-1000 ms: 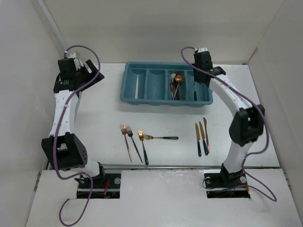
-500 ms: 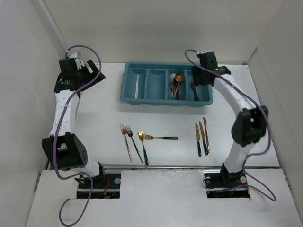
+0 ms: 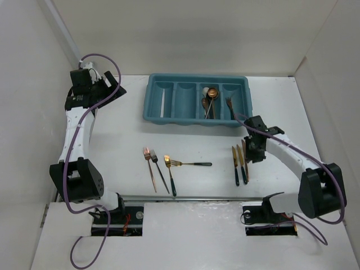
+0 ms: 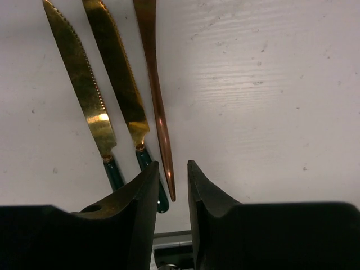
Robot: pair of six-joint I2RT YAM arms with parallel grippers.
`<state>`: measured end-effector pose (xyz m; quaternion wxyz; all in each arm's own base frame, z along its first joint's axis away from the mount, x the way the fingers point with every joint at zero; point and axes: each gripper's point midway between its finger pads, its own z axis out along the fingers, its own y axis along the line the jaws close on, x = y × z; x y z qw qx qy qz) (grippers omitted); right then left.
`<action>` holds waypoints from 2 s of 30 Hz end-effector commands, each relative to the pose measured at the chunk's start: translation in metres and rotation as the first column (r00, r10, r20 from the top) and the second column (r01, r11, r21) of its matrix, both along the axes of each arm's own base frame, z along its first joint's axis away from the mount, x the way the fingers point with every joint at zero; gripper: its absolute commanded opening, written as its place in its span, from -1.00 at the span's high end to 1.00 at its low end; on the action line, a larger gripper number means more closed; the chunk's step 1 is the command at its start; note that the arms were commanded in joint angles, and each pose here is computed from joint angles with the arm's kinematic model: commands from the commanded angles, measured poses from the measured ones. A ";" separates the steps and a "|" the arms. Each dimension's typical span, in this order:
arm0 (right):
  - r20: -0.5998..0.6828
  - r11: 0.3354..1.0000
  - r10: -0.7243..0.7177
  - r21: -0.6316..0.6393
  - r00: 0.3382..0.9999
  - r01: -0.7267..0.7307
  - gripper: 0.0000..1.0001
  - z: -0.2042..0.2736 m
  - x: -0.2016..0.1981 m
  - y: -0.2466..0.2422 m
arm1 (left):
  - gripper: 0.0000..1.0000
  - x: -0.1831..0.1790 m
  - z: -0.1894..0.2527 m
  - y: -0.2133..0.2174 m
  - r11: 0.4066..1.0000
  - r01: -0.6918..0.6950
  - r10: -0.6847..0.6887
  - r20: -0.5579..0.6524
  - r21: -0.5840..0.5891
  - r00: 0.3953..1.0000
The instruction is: Sort the eating utensils into containers
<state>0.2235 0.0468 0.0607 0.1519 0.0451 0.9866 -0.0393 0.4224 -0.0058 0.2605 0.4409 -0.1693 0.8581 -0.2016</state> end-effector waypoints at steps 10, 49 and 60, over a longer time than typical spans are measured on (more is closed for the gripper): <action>-0.025 0.999 -0.034 0.034 0.999 0.035 0.27 -0.033 0.009 0.009 | -0.47 -0.006 0.029 -0.001 1.000 0.009 -0.010 0.084 0.020 0.996; 0.473 0.975 -0.199 0.008 0.858 0.222 1.00 0.155 0.052 -0.007 | -0.49 -0.003 0.034 -0.001 1.000 0.008 -0.010 0.093 0.022 0.996; 0.782 0.960 0.060 0.125 0.621 -0.251 1.00 0.259 0.226 0.204 | -0.49 -0.008 0.043 0.003 0.999 -0.017 0.012 0.118 0.039 0.993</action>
